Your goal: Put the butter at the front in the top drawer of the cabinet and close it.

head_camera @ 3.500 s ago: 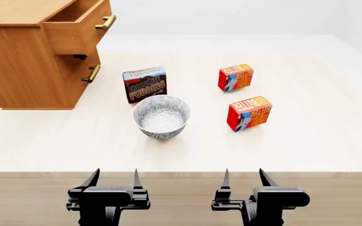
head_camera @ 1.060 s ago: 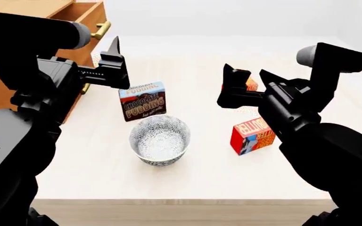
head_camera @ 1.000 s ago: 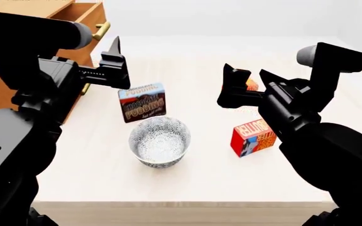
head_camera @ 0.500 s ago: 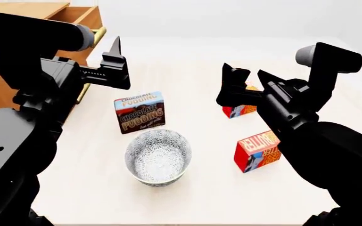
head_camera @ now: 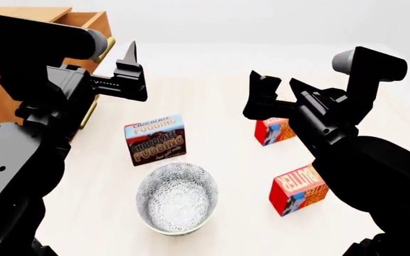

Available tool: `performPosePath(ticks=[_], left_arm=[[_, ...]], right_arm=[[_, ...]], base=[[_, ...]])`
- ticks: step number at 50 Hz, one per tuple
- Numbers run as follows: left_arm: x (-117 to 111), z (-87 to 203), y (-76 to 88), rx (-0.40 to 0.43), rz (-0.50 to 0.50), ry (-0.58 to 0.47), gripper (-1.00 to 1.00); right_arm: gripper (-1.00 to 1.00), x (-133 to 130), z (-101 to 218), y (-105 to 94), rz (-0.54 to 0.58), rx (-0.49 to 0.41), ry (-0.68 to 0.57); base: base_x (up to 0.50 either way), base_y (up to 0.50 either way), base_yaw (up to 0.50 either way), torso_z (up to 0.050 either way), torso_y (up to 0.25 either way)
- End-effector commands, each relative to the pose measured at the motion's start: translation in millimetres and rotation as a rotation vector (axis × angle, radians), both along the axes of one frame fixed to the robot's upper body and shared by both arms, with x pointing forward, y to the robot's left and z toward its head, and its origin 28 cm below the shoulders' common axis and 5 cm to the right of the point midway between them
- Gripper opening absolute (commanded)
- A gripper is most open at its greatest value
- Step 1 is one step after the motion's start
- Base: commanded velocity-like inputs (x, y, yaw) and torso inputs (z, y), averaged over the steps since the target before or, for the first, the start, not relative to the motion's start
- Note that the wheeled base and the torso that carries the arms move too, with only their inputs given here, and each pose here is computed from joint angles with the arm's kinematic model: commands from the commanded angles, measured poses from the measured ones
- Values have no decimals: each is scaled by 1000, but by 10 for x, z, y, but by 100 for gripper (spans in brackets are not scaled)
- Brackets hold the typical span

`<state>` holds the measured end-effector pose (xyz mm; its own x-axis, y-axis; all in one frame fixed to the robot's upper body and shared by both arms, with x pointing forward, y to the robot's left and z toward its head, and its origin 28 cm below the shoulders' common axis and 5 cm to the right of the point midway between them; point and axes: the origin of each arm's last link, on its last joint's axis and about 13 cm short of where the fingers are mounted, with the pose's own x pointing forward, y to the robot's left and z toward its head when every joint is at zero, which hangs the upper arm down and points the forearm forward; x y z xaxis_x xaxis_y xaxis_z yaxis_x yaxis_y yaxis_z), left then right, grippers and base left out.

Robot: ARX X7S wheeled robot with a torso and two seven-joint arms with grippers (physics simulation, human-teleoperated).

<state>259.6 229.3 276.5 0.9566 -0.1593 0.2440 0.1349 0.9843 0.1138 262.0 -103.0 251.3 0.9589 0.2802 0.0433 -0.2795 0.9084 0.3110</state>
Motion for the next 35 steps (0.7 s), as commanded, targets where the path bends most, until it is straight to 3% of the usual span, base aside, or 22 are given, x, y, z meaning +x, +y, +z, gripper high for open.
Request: performPosePath(ticks=[1,35], left_arm=[[2,1,7,5,2,-4,100],[-34,11,9,21,1,-13,100]], right_arm=[[100,0,0,3,2,3,-2],[100,-9,-14,5,-2,6,7]], base=[[164,0,0,0,0],[168,0,0,0,0]])
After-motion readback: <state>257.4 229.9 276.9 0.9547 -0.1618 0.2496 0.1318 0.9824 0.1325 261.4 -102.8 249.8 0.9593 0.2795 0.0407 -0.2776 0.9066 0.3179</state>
